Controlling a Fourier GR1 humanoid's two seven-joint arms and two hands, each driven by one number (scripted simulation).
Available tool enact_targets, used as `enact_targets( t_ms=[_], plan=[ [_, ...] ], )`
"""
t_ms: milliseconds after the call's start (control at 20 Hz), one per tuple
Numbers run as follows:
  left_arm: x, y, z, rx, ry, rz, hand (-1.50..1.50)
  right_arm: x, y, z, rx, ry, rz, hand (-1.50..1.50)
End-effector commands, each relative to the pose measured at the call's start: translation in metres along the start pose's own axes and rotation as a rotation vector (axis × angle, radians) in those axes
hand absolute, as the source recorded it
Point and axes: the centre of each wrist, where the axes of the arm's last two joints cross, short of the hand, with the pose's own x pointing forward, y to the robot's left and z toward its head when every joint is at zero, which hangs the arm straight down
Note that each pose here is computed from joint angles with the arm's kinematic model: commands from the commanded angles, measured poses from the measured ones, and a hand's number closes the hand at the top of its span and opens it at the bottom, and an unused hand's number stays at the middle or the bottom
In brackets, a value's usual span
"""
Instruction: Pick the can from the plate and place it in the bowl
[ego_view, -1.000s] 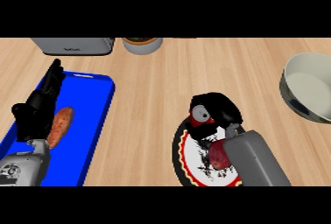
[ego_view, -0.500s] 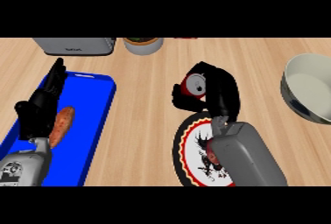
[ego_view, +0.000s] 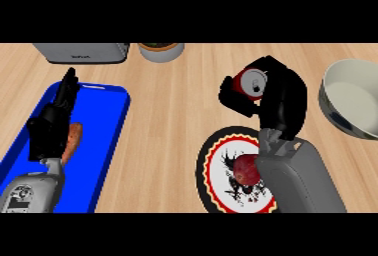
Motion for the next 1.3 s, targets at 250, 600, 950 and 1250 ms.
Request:
enact_targets(
  t_ms=[250,600,950,1250],
  plan=[
    [0.004,0.017,0.003,-0.002,-0.006,0.003,0.0,-0.071,-0.046,-0.054,-0.214,0.079,-0.072,1.5],
    [0.01,0.011,-0.011,-0.004,-0.005,0.006,0.0,-0.142,-0.075,-0.109,-0.324,0.079,-0.004,1.5],
    [0.015,-0.001,-0.008,-0.008,-0.019,0.007,0.0,-0.222,-0.108,-0.146,-0.38,0.14,0.264,1.5],
    [0.021,0.011,-0.005,-0.022,-0.028,0.008,0.0,-0.257,-0.103,-0.17,-0.409,0.172,0.329,1.5]
  ],
)
